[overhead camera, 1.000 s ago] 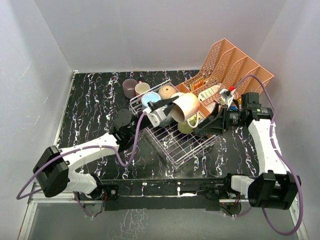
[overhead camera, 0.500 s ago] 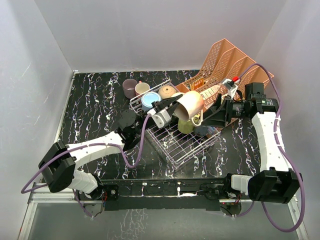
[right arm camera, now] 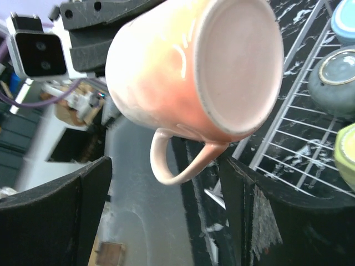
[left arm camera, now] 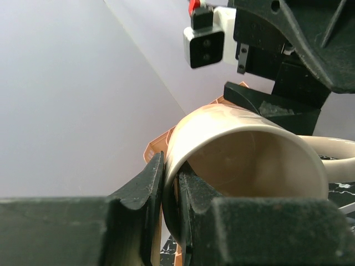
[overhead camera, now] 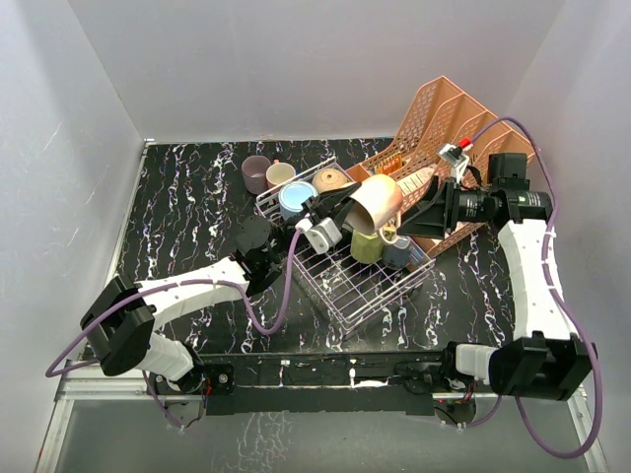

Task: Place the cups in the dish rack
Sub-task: Turn the cup upside down in the dish rack.

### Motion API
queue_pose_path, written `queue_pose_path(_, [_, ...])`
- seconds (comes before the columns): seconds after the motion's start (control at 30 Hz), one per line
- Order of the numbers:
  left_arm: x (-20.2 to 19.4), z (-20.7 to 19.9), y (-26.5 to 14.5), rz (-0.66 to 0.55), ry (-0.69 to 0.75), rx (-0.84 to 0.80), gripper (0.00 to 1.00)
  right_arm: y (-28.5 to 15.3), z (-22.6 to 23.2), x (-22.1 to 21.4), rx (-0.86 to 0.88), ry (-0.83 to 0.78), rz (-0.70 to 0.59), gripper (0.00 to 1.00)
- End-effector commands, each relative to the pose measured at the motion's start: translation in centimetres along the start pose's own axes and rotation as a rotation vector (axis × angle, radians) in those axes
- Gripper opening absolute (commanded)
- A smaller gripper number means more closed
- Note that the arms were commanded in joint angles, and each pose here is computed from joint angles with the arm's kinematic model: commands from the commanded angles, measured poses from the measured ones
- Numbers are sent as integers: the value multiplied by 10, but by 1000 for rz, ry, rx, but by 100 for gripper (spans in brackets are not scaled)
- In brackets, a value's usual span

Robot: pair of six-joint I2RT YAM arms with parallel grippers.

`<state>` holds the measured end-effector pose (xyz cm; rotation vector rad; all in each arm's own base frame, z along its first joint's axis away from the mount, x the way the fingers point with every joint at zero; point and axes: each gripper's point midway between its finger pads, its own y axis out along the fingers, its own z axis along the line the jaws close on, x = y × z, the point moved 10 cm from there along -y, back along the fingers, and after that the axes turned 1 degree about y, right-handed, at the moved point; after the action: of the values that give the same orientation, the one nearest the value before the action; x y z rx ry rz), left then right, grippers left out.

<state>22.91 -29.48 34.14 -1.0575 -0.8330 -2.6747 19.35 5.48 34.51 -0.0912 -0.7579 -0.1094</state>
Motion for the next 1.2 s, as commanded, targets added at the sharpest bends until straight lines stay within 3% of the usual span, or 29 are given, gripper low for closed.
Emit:
queue_pose_path(0.0, [41,31,7,-151,85,120,0,2,22,21,-60,-157,-46,81])
queue_pose_path(0.13, [49,37,3,-161,105,140,0,15,27,14,-72,-128,-79,82])
queue_pose_path(0.33, [55,40,1,-195,98,175,0,47,26,7,-8,-46,18,81])
queue_pose_path(0.8, [62,41,-14,-249,44,232,0,51,37,3,125,35,26,80])
queue_pose_path(1.17, [64,39,-26,-253,20,245,0,51,33,-6,134,141,27,71])
